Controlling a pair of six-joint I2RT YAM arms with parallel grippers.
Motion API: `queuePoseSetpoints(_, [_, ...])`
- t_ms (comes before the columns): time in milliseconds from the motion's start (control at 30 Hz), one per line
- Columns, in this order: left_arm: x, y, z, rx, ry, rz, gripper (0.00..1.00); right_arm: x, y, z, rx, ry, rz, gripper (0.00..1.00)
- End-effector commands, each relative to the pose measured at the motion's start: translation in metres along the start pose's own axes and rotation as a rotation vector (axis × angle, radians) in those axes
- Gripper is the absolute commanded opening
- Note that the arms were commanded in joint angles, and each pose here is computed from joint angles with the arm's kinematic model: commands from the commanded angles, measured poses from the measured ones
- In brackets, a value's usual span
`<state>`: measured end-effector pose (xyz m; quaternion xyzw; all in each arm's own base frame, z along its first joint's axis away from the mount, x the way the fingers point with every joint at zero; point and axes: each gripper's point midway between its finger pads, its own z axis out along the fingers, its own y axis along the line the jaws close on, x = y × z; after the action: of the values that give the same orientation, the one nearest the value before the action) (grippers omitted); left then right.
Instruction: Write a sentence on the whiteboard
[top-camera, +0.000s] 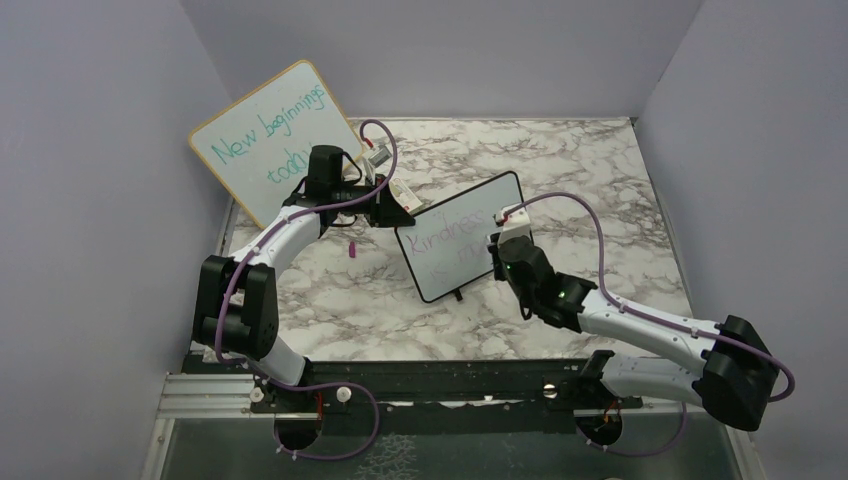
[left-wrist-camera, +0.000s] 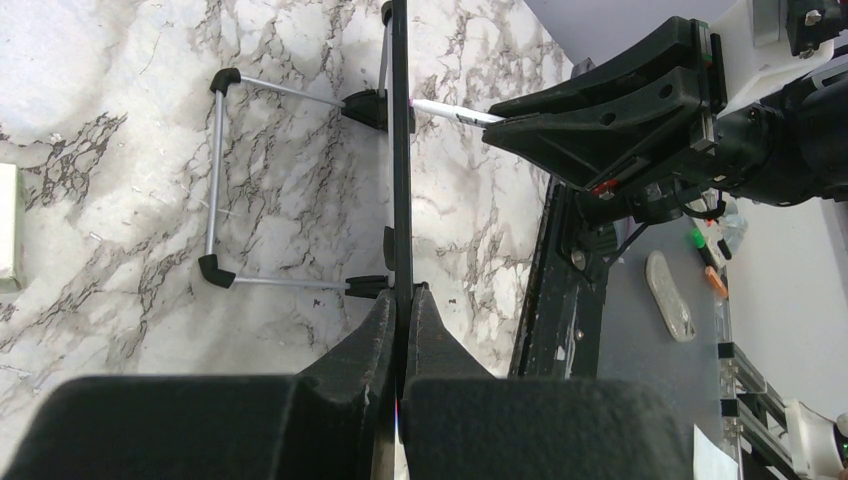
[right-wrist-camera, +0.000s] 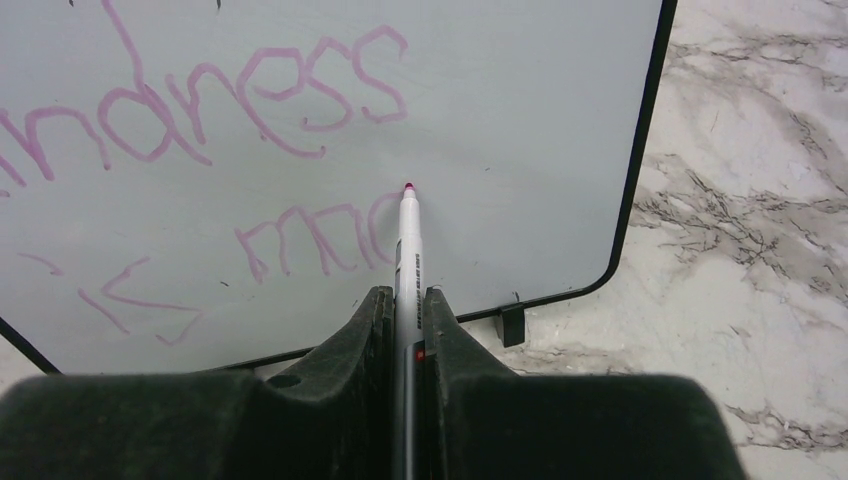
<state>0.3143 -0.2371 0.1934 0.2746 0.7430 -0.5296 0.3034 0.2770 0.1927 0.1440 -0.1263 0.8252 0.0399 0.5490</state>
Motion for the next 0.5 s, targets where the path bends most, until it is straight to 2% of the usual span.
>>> queuePoseSetpoints(0, [0.025,0.015,0.007,-0.041,0.062,-0.065,0.0,-0.007,0.005,0.004,-0.012,-0.007,0.03,0.0])
queuePoseSetpoints(467, [0.025,0.015,0.006,-0.043,0.061,-0.063,0.0,0.044,0.003,-0.004,-0.018,0.149,0.057,0.0])
